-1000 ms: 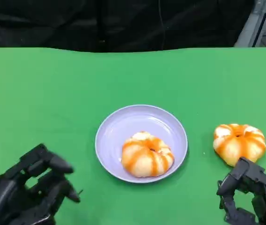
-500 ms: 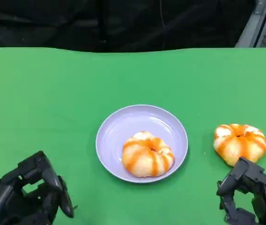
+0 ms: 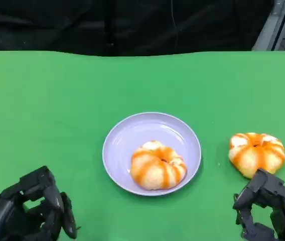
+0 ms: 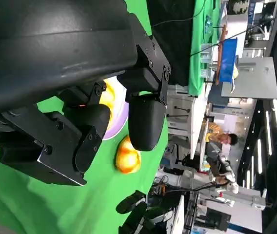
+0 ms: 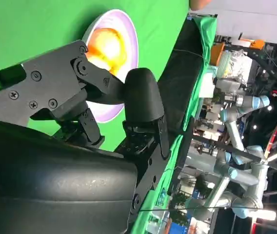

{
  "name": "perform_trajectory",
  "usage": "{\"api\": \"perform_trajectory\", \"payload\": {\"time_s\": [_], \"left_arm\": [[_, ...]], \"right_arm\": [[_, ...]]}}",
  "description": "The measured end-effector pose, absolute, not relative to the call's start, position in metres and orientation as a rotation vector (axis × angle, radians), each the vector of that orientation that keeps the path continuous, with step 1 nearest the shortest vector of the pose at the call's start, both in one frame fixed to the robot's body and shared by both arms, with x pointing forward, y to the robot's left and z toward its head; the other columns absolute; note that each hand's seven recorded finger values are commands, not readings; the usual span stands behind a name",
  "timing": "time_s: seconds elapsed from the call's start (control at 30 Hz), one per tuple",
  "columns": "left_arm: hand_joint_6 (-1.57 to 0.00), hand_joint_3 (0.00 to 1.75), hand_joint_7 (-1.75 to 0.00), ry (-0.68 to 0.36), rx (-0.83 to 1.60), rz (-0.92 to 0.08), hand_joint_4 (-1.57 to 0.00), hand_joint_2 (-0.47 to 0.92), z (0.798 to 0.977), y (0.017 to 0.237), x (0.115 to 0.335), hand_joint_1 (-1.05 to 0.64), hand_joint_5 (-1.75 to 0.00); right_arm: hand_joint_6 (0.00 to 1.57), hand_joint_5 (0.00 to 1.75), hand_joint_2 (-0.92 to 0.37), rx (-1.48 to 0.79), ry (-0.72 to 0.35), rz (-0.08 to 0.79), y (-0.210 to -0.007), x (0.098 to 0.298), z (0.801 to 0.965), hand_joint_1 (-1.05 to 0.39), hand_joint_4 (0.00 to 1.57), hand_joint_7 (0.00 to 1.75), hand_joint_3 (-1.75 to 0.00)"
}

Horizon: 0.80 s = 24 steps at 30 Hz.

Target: Grasp the bread from the table and place it into the plate.

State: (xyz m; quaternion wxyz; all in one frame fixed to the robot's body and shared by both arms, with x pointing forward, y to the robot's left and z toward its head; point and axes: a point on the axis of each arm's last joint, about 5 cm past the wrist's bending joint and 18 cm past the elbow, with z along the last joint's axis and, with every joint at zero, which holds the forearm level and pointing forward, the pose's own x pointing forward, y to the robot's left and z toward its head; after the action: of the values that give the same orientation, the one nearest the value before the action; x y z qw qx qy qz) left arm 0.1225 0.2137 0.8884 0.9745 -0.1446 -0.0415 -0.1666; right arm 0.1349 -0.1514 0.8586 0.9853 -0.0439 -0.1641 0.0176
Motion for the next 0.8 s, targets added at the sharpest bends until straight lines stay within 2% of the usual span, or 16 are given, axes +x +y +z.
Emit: {"api": "perform_trajectory", "payload": {"time_s": [0.8], "left_arm": [[-0.67, 1.50, -1.75, -0.074, -0.279, -0.337, -0.85, 0.58, 0.8874, 0.2135, 0.1224, 0.12, -1.75]], "right_arm": [[0.68, 1.75, -0.68, -0.092, -0.328, 0.039, -0.1525, 0.1347, 0.8584, -0.13, 0.81, 1.62, -0.91]]}}
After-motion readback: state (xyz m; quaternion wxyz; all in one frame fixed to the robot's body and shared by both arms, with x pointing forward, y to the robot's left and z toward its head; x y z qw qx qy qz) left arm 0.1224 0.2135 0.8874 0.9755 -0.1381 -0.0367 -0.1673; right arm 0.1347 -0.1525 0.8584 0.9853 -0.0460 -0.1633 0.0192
